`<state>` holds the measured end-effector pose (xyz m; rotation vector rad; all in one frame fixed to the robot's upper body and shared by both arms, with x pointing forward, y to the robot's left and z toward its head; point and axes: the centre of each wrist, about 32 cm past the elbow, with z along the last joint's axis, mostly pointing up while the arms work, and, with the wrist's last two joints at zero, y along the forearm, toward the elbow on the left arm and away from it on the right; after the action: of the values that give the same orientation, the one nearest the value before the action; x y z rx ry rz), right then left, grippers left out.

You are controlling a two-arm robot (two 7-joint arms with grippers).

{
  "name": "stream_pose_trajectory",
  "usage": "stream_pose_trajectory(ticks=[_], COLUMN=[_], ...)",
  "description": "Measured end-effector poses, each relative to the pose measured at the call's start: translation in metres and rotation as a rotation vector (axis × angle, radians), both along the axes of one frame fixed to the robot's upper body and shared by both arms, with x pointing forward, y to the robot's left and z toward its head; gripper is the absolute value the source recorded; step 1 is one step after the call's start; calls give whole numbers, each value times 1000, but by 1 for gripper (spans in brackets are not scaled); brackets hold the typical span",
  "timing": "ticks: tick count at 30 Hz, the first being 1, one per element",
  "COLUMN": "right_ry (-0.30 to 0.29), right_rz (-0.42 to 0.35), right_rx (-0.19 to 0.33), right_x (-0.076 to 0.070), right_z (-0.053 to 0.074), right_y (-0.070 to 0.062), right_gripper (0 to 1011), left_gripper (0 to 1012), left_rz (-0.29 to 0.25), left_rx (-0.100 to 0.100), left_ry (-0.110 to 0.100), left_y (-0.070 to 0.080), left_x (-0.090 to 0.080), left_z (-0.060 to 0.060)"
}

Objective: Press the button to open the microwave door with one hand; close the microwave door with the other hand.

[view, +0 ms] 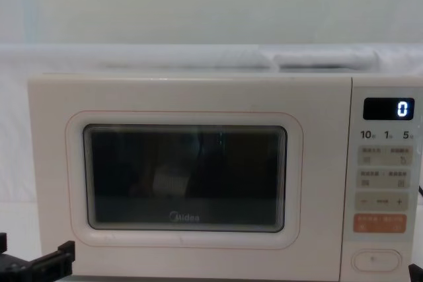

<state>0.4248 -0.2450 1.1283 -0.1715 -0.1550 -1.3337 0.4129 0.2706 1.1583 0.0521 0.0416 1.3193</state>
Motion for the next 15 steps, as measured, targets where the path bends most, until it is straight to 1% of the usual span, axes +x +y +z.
stream_pose_trajectory(ticks=[15], right_ry=[0], right_rz=[0], right_rx=[0], right_x=[0], right_z=[0], right_y=[0], right_gripper=[1002], left_gripper=[1001], left_rz=[-2], left_rx=[-1], left_ry=[-3], left_y=[0], left_x=[0], left_z=[0])
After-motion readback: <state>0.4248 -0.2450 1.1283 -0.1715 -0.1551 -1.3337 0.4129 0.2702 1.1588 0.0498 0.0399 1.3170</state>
